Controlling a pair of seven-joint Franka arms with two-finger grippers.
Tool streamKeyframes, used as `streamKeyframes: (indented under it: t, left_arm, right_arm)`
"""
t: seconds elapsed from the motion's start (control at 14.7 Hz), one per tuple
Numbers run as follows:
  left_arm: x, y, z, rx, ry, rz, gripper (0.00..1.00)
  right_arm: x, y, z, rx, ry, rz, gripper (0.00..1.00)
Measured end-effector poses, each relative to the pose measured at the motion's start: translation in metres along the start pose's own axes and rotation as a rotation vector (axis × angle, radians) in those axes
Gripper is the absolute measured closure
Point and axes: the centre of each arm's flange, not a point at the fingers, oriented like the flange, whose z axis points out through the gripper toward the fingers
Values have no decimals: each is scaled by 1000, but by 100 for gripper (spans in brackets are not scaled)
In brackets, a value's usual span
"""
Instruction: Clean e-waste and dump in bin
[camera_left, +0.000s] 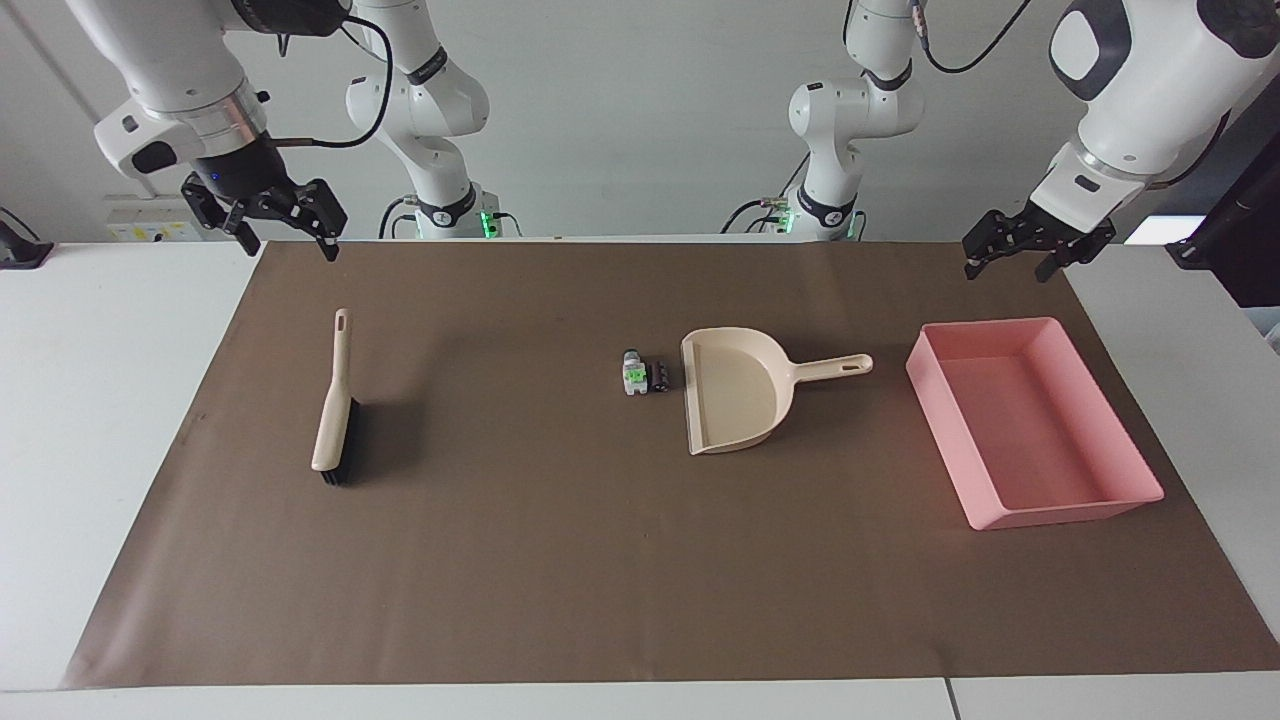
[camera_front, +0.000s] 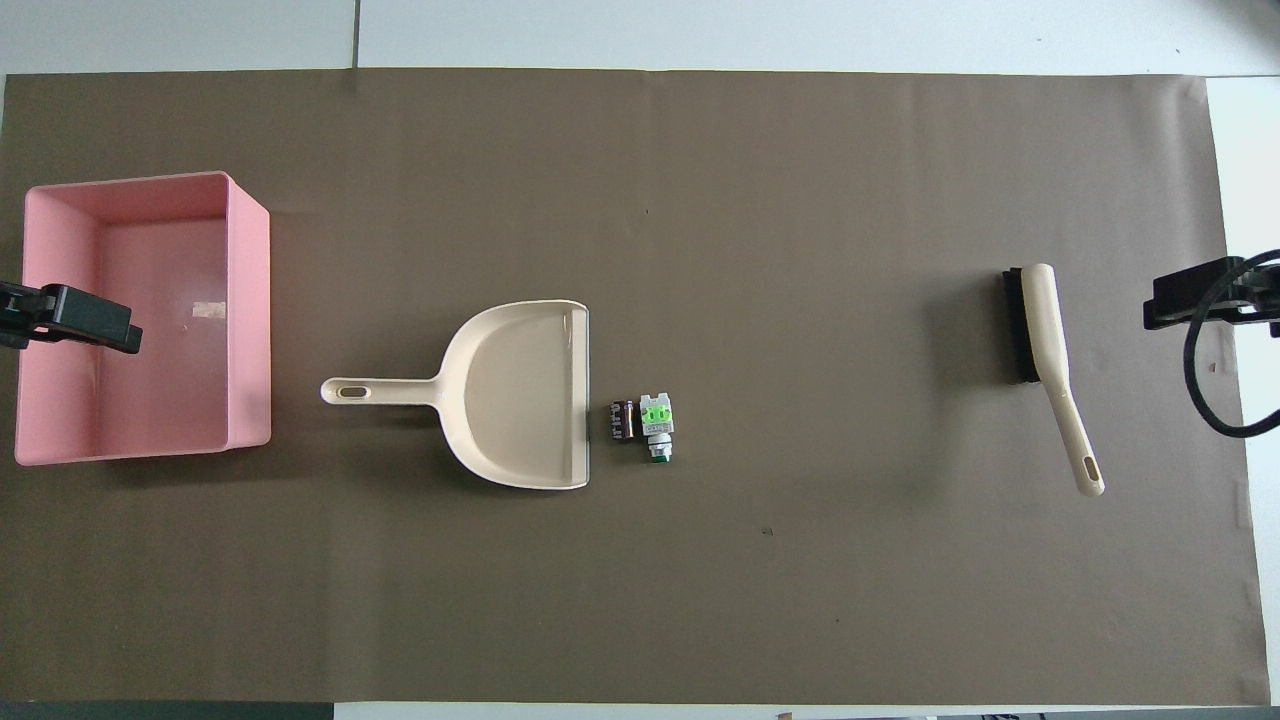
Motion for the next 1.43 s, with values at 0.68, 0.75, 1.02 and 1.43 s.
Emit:
streamKeyframes:
  t: [0.68,0.75,1.02,1.43]
  left_arm:
    - [1,6,-1,36,-2,13,0]
    - [1,6,-1,49,-3,14,0]
    - [1,9,-2,64,0,18,1]
    - [4,20,-3,28,19,264,1]
  right_arm:
    - [1,19,2,1,-4,25,1]
    - [2,21,4,1,0,20,1]
    - [5,32,53,2,41,-17,1]
    - [-17,61,168,6,1,-110,1]
